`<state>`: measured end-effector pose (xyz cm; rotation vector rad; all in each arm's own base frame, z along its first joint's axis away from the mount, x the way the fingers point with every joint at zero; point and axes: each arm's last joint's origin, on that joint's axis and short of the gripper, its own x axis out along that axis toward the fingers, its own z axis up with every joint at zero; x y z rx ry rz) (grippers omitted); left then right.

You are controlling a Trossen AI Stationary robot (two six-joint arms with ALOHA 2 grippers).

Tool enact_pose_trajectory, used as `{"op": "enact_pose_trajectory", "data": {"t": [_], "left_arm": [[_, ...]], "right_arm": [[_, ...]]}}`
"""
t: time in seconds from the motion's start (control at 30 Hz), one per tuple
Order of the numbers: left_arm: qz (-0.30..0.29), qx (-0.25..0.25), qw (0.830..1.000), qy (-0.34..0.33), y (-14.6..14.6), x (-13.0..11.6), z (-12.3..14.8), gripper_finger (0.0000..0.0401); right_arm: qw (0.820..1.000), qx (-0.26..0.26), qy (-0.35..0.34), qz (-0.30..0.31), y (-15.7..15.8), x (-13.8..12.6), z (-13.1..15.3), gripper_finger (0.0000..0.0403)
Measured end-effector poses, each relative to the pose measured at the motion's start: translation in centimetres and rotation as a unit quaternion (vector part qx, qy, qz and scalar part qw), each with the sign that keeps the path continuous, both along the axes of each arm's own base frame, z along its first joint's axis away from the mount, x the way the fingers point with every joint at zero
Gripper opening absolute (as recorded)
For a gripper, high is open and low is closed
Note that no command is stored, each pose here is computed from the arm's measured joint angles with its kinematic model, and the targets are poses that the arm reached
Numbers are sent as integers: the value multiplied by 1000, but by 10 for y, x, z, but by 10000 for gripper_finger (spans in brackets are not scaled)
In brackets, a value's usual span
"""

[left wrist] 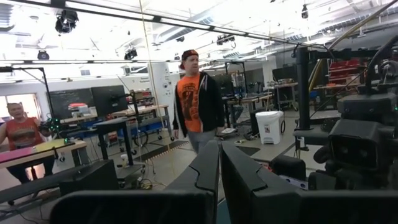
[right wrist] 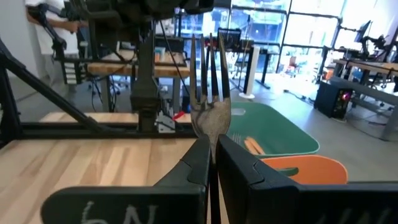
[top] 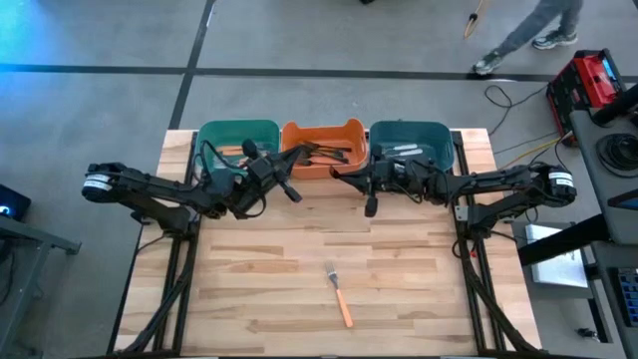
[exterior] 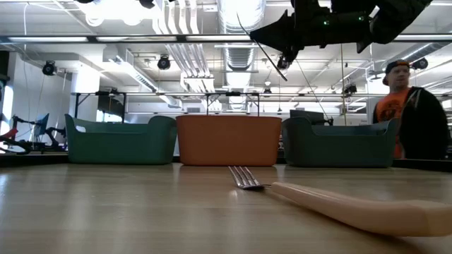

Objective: Sort silverware by color (type)
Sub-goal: Put the black fork into the orange bin

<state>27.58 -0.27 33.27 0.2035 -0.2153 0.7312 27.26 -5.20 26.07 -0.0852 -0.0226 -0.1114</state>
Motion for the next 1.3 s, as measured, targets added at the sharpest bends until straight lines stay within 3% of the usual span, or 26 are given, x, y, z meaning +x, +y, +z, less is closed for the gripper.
{"op": "enact_pose_trajectory", "data": {"t": [0.43, 0.8, 1.03, 1.3], "left_arm": [[13, 1, 1000, -4, 7, 0, 1, 0], [49, 23, 998, 19, 22, -1, 0, 0], [67, 57, 994, 64, 24, 0, -1, 0], [96, 107, 976, 163, 25, 2, -10, 0]], "right_arm": [[999, -12, 31, -29, -19, 6, 24, 12], [994, 12, 59, -89, -53, 2, 40, 12], [985, 23, 137, -103, -67, 8, 48, 12], [958, 26, 267, -100, -82, 21, 57, 12]]}}
